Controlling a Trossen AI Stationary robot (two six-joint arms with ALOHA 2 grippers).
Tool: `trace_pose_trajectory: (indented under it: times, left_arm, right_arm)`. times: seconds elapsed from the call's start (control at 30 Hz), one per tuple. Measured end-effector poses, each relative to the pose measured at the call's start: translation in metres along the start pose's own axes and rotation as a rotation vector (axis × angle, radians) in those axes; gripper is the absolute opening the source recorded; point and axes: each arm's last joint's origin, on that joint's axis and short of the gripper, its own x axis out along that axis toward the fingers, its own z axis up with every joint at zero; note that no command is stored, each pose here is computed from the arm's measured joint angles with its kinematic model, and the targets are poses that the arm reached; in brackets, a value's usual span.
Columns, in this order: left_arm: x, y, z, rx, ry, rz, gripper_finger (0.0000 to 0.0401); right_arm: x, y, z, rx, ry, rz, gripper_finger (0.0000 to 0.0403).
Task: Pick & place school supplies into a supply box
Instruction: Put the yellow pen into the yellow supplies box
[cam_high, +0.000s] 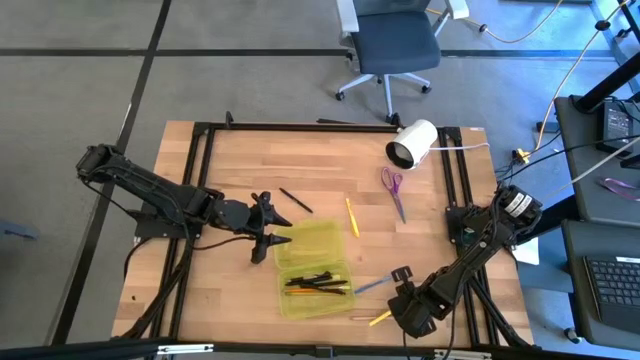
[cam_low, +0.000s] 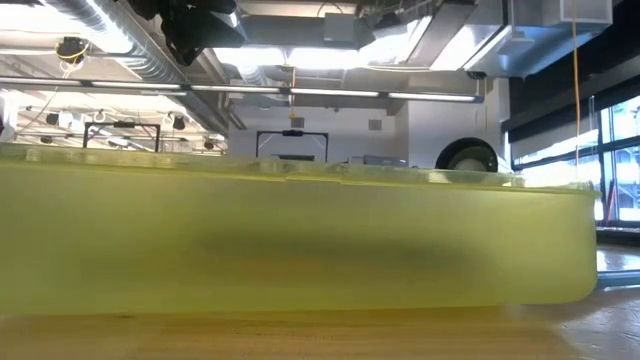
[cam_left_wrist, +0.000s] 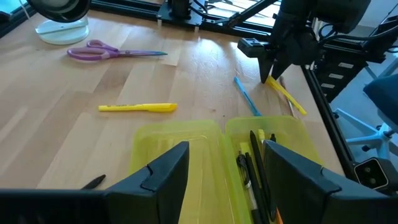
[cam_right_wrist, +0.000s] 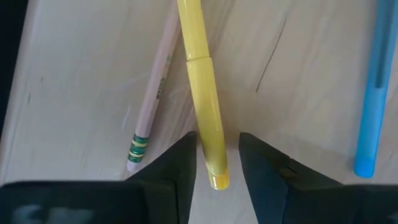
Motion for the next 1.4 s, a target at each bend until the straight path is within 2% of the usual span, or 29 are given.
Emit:
trace_pose_trajectory:
  times: [0.57, 0.93, 1.4]
  left_arm:
    - [0.0, 0.0, 0.0, 0.001, 0.0, 0.0, 0.0196]
    - [0.0, 0.0, 0.0, 0.001, 0.0, 0.0, 0.0196]
    - [0.0, 0.0, 0.0, 0.001, 0.0, 0.0, 0.0196]
  right_arm:
    - [0.001, -0.0011, -0.0015, 0.009, 0.01, -0.016, 0.0125]
    - [0.0013, -0.0014, -0.0014, 0.015, 0.008, -0.021, 0.0047]
    - [-0.0031, -0.0007, 0.0012, 0.089, 0.029, -0.03, 0.0048]
